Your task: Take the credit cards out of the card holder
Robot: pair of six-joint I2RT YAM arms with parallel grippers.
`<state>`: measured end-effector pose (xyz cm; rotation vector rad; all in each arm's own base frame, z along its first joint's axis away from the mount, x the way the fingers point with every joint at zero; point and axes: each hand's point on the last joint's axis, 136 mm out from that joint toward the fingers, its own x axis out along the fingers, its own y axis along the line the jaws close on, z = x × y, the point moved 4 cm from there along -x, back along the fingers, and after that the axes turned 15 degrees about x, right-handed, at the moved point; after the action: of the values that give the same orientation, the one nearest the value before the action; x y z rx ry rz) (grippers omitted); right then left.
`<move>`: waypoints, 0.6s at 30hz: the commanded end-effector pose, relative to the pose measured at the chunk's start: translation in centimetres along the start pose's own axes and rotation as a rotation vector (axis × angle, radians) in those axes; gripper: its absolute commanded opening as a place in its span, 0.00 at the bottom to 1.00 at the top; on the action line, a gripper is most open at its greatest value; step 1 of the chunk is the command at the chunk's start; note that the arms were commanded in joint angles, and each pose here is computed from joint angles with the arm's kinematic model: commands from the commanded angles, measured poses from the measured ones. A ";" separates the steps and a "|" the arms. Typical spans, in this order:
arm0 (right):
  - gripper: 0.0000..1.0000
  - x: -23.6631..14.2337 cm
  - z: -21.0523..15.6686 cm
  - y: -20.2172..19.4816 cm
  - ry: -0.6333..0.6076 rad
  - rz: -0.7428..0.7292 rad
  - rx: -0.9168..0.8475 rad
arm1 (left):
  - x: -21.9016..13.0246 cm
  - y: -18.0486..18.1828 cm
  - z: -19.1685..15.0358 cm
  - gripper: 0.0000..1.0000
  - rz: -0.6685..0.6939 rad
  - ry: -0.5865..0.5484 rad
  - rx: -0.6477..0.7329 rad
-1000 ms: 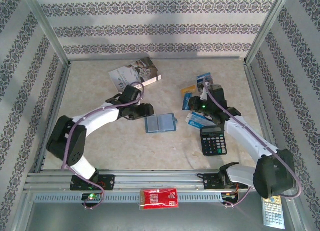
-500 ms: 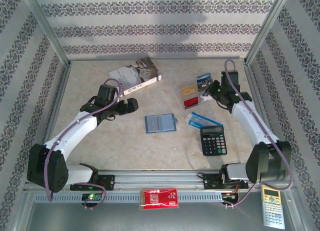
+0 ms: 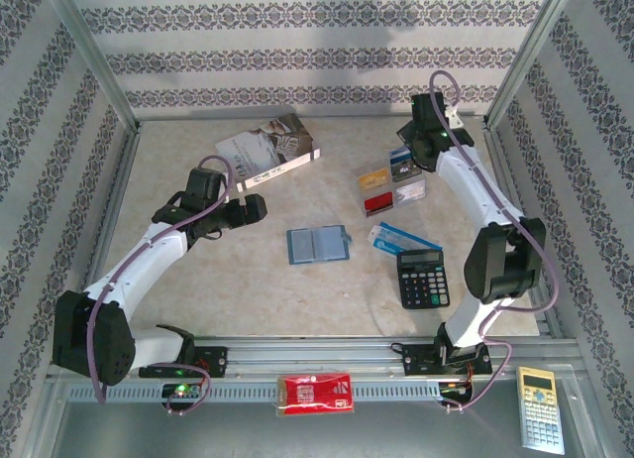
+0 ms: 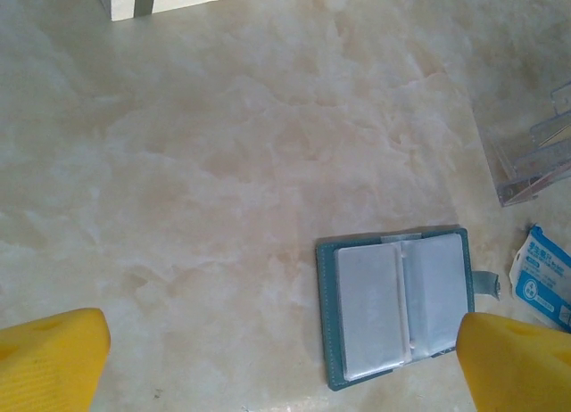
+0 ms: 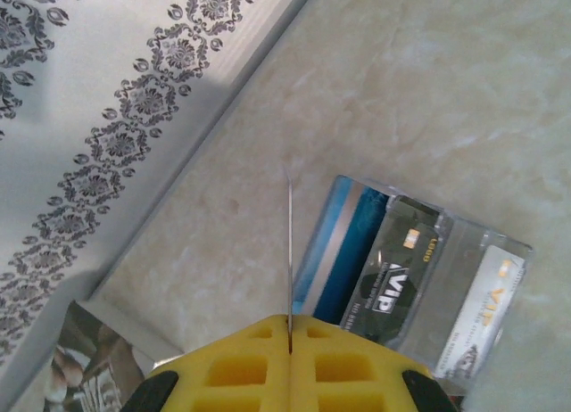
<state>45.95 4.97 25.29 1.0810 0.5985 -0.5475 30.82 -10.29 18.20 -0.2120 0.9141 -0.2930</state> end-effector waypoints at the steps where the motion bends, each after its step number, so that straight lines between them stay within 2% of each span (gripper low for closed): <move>1: 0.00 0.4 0.3 -0.7 -0.102 -0.109 0.074 | 0.2 0.6 -1.2 1.00 0.009 0.057 0.009; 5: 0.00 1.2 -0.1 -0.9 -0.141 -0.145 0.116 | 0.3 0.8 -1.8 1.00 0.008 0.069 -0.002; 18: 0.00 4.3 -1.2 -1.5 -0.081 -0.200 0.206 | 0.7 1.1 -2.2 1.00 0.013 0.087 -0.017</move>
<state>47.57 5.51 21.11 1.1538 0.5922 -0.7996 30.05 -9.99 16.73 -0.2144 0.9651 -0.2837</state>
